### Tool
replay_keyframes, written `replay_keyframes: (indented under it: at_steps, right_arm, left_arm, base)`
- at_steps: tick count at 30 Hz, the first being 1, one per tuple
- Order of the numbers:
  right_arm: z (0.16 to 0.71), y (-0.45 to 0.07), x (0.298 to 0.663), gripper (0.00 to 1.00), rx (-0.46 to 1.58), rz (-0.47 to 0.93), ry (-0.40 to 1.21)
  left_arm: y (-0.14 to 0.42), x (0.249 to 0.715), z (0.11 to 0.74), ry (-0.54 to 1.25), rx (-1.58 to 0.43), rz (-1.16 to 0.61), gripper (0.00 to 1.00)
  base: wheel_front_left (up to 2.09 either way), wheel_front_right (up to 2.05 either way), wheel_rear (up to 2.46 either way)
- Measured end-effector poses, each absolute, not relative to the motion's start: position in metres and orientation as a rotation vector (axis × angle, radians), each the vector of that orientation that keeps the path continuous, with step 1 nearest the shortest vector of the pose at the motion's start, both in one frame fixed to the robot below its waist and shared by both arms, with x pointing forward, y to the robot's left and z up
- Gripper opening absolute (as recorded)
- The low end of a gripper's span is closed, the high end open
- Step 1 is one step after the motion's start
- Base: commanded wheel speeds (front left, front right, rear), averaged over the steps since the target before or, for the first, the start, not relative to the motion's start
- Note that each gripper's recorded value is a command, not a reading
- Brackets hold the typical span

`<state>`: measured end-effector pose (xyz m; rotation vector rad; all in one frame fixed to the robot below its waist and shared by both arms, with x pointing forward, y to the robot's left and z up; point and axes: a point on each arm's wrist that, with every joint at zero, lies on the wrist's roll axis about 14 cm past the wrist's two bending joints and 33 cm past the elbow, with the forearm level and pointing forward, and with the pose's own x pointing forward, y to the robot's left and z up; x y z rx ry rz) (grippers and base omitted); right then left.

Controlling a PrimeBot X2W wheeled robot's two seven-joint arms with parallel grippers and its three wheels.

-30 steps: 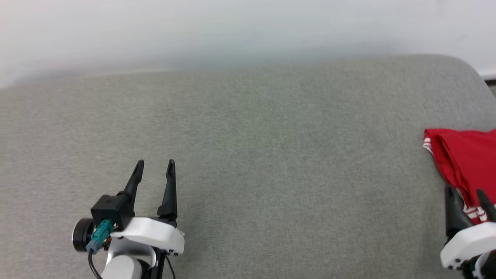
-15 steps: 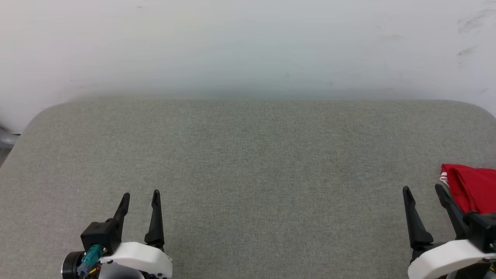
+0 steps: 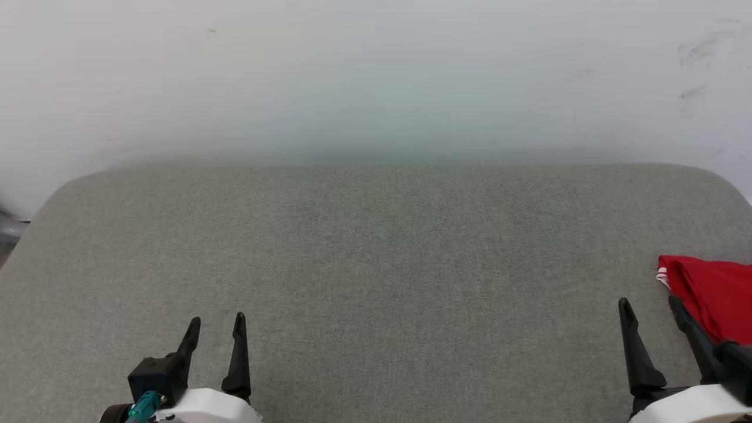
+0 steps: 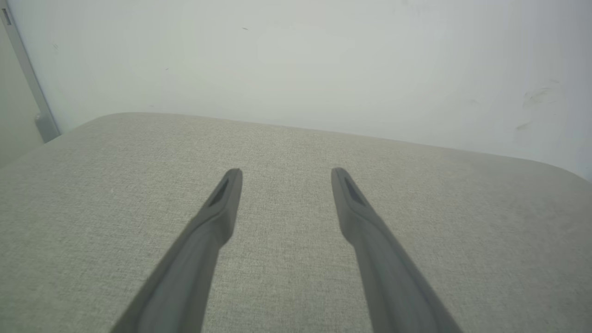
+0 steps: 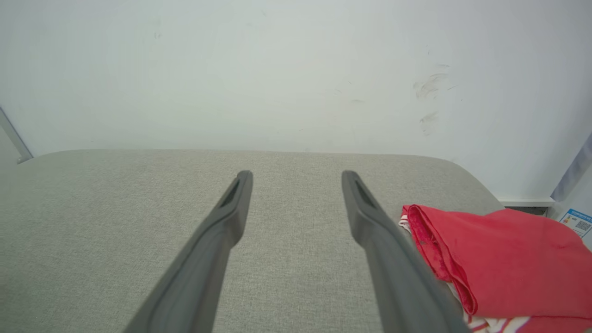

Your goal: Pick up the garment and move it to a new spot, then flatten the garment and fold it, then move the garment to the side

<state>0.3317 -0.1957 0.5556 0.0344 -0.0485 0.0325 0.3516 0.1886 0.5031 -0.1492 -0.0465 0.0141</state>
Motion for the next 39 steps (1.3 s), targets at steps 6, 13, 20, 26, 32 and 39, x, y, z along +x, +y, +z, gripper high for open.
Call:
replay_keyframes:
  at_steps: [6, 13, 20, 26, 32, 39]
  right_arm:
    - [0.556, -0.189, 0.332, 1.00, 0.044, 0.052, -0.053]
    - [0.556, -0.186, 0.334, 1.00, 0.044, 0.062, -0.051]
    - [0.555, -0.187, 0.334, 0.00, 0.050, 0.059, -0.050]
    - [0.533, -0.187, 0.331, 0.00, 0.091, 0.058, 0.015]
    - [0.527, -0.186, 0.333, 0.00, 0.219, 0.063, 0.031]
    - [0.524, -0.184, 0.338, 0.00, 0.354, 0.069, 0.031]
  left_arm:
    - [0.189, 0.351, 0.501, -0.039, -0.148, 0.010, 1.00]
    - [0.189, 0.352, 0.499, -0.033, -0.145, 0.009, 1.00]
    - [0.190, 0.352, 0.498, -0.030, -0.143, 0.010, 0.00]
    - [0.189, 0.342, 0.472, 0.057, -0.181, 0.029, 0.00]
    - [0.191, 0.344, 0.468, 0.087, -0.297, 0.052, 0.00]
    - [0.195, 0.346, 0.466, 0.108, -0.416, 0.076, 0.00]
  base:
    - [0.00, 0.00, 0.00]
    - [0.00, 0.00, 0.00]
    - [0.00, 0.00, 0.00]
    - [0.00, 0.00, 0.00]
    - [0.00, 0.00, 0.00]
    - [0.00, 0.00, 0.00]
